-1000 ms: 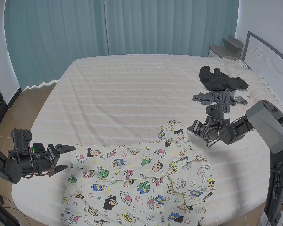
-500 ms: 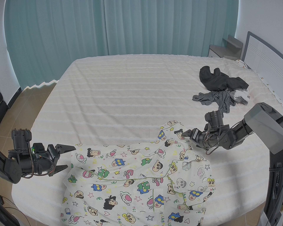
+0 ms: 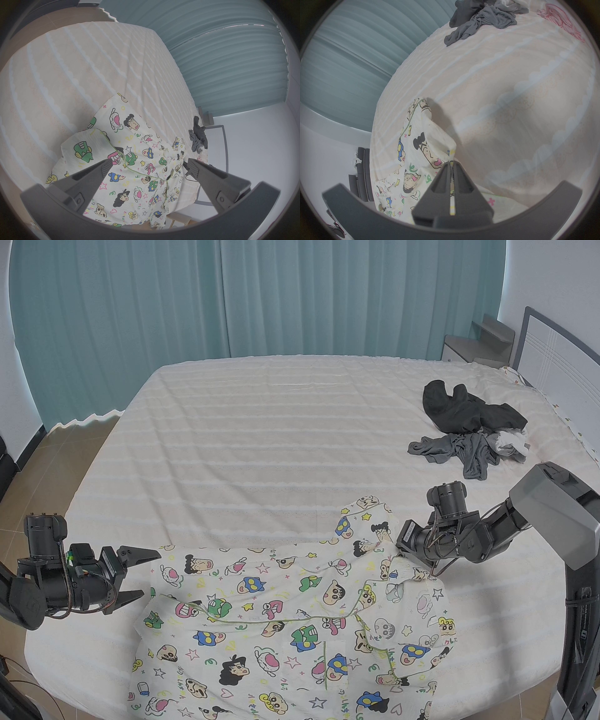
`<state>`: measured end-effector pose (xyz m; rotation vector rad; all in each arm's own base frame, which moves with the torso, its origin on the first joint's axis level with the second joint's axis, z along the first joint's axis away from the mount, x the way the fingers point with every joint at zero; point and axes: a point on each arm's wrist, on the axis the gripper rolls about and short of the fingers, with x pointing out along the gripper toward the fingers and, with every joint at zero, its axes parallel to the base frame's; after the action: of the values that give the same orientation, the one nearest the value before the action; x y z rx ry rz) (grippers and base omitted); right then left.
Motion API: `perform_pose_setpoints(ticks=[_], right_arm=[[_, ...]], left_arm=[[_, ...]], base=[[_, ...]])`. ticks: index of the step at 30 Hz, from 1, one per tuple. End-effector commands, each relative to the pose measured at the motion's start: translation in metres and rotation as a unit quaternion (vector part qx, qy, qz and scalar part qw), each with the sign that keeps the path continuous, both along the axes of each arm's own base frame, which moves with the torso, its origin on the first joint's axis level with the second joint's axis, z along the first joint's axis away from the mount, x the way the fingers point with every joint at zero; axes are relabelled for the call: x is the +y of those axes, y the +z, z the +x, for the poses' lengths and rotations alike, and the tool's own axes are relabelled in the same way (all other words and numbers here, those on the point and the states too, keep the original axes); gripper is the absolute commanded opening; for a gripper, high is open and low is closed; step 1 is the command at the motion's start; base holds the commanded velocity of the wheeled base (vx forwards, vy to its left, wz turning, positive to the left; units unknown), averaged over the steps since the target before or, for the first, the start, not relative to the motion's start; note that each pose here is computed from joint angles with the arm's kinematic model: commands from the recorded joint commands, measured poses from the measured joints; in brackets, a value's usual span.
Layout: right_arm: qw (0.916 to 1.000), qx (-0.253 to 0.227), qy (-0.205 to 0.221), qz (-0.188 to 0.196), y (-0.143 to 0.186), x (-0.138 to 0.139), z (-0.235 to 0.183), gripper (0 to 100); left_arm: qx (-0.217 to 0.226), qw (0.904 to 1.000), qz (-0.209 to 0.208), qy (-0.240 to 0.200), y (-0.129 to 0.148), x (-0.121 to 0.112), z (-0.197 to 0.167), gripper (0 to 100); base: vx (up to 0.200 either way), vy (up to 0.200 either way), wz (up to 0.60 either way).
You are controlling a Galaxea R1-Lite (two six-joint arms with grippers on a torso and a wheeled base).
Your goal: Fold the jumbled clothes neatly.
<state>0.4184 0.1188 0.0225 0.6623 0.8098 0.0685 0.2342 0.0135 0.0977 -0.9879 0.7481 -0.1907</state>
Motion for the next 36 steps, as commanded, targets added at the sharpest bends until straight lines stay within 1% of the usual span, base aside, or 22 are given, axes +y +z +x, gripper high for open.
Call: perform_pose_setpoints(ticks=[1,3,5,8,9,12,15,16,18,20,23,24,26,27,29,30,31,32,33,34,35,36], right_arm=[[0.9997,-0.018,-0.012,0.010,0.018,-0.006,0.000,0],[0.9991,-0.031,-0.023,0.018,0.027,-0.011,0.000,0],[0.9985,-0.041,-0.033,0.017,0.031,-0.015,0.000,0],[0.9981,-0.045,-0.041,0.010,0.033,-0.019,-0.001,0],[0.9976,-0.047,-0.050,0.000,0.035,-0.023,-0.004,0],[0.9981,-0.040,-0.045,-0.012,0.032,-0.025,-0.010,0],[0.9985,-0.035,-0.037,-0.023,0.028,-0.024,-0.014,0],[0.9985,-0.034,-0.035,-0.024,0.027,-0.024,-0.014,100],[0.9986,-0.033,-0.033,-0.024,0.027,-0.023,-0.015,100],[0.9987,-0.034,-0.030,-0.025,0.029,-0.020,-0.017,100],[0.9986,-0.039,-0.028,-0.022,0.038,-0.019,-0.025,100],[0.9986,-0.039,-0.029,-0.021,0.041,-0.020,-0.029,100],[0.9986,-0.041,-0.025,-0.020,0.048,-0.020,-0.041,100],[0.9986,-0.041,-0.025,-0.020,0.048,-0.020,-0.041,100],[0.9979,-0.059,-0.020,-0.015,0.057,-0.021,-0.065,100],[0.9980,-0.059,-0.019,-0.015,0.057,-0.021,-0.067,100],[0.9968,-0.077,-0.019,-0.010,0.063,-0.022,-0.083,100],[0.9967,-0.078,-0.020,-0.009,0.063,-0.023,-0.086,100],[0.9962,-0.082,-0.026,-0.016,0.062,-0.026,-0.103,100],[0.9961,-0.082,-0.027,-0.018,0.062,-0.026,-0.106,100],[0.9956,-0.080,-0.037,-0.032,0.058,-0.027,-0.120,100],[0.9948,-0.083,-0.046,-0.035,0.058,-0.029,-0.127,100]], left_arm=[[0.001,1.0000,0.000,0.001,0.000,0.000,0.000,100],[0.001,1.0000,0.000,0.001,0.000,0.000,0.000,100],[0.001,1.0000,0.001,0.001,-0.001,0.000,0.000,100],[0.002,1.0000,0.002,0.002,-0.001,0.000,0.000,100],[0.001,1.0000,0.005,0.004,-0.001,0.001,0.001,100],[0.000,0.9999,0.012,0.010,-0.001,0.001,0.003,100],[-0.013,0.9995,0.021,0.018,0.000,0.002,0.007,100],[-0.016,0.9994,0.022,0.019,-0.001,0.002,0.009,100],[-0.020,0.9993,0.023,0.020,-0.002,0.003,0.012,100],[-0.040,0.9985,0.028,0.024,-0.004,0.008,0.032,100],[-0.062,0.9965,0.047,0.032,-0.003,0.023,0.058,100],[-0.062,0.9962,0.053,0.030,-0.005,0.025,0.069,100],[-0.049,0.9965,0.065,0.019,-0.012,0.028,0.087,100],[-0.049,0.9965,0.065,0.019,-0.012,0.028,0.087,100],[-0.018,0.9938,0.108,-0.019,-0.025,0.032,0.107,100],[-0.016,0.9936,0.110,-0.021,-0.025,0.032,0.107,100],[-0.006,0.9903,0.132,-0.044,-0.031,0.033,0.117,100],[-0.004,0.9899,0.134,-0.046,-0.032,0.033,0.119,100],[0.002,0.9881,0.143,-0.058,-0.036,0.034,0.127,100],[0.002,0.9879,0.143,-0.059,-0.037,0.034,0.128,100],[0.007,0.9868,0.148,-0.065,-0.044,0.034,0.136,100],[0.007,0.9858,0.154,-0.067,-0.049,0.035,0.141,100]], base=[[0.000,0.000,0.00],[0.000,0.000,0.00],[0.000,0.000,0.00],[0.000,0.000,0.00],[0.000,0.000,0.00],[0.000,0.000,0.00],[0.000,0.000,0.00],[0.000,0.000,0.00],[0.000,0.000,0.00],[0.000,0.000,0.00],[0.000,0.000,0.00],[0.000,0.000,0.00],[0.000,0.000,0.00],[0.000,0.000,0.00],[0.000,0.000,0.00],[0.000,0.000,0.00],[0.000,0.000,0.00],[0.000,0.000,0.00],[0.000,0.000,0.00],[0.000,0.000,0.00],[0.000,0.000,0.00],[0.000,0.000,0.00]])
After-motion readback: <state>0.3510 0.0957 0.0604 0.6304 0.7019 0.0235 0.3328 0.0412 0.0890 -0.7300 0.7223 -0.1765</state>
